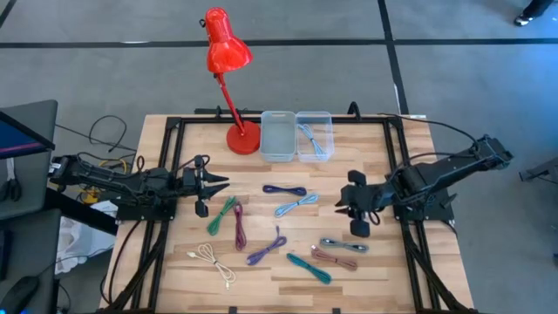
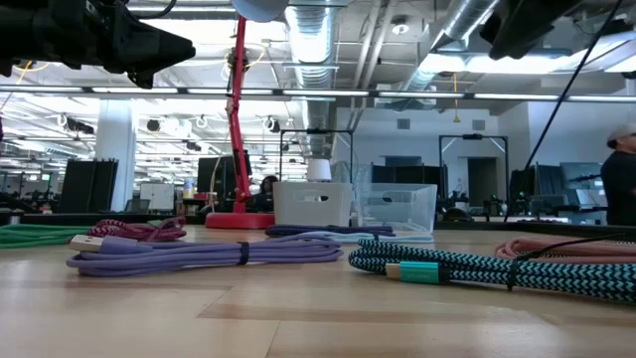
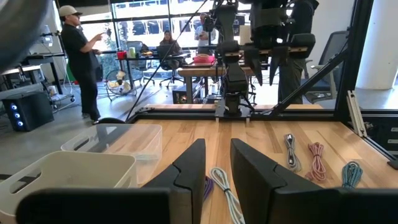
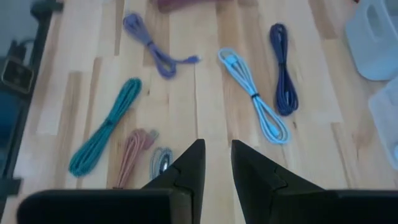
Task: Pick & Place USB Port
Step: Put the pink charger cable into the transparent bin
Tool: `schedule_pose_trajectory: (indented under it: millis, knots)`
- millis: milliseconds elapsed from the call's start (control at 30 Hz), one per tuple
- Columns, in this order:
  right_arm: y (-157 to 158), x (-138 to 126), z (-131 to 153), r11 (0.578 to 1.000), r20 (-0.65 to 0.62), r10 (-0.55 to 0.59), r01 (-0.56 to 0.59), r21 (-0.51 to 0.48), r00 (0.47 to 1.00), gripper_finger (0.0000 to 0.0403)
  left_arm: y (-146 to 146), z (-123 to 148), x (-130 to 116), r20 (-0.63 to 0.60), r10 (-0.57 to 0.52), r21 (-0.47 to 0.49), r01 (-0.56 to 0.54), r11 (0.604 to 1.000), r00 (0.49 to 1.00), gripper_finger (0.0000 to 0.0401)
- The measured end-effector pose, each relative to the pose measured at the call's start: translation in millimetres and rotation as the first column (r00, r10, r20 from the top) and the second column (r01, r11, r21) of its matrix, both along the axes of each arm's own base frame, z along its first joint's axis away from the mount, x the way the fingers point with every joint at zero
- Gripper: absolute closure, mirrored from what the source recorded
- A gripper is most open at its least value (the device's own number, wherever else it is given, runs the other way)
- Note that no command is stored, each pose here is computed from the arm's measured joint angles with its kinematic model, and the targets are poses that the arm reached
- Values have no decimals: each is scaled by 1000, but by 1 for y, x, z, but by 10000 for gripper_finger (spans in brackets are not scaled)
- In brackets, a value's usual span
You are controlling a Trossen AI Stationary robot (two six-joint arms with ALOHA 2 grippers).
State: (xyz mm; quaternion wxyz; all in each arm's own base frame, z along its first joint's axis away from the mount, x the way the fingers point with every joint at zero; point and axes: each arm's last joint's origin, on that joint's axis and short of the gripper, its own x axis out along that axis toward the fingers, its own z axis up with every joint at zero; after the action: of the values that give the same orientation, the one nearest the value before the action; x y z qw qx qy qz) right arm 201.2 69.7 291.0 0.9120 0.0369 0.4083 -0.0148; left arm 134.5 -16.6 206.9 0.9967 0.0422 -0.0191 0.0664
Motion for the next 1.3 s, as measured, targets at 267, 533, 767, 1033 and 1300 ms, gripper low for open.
schedule_pose_trajectory:
  millis: [267,533,767,1033,1300]
  knots:
    - [7,6,-9,998,-32,-64,65,14,997,331,0,0,0,0,0,0,0,1000,1000,325]
    - [26,25,-55,995,-261,-56,32,-96,964,303,0,0,0,0,0,0,0,1000,1000,325]
    - [40,34,-84,994,-393,-24,-22,-111,919,239,0,0,0,0,0,0,0,1000,1000,325]
    - [54,38,-98,998,-456,53,-60,-2,888,227,0,0,0,0,0,0,0,1000,1000,325]
    - [67,37,-97,995,-430,73,-35,96,900,256,0,0,0,0,0,0,0,1000,1000,325]
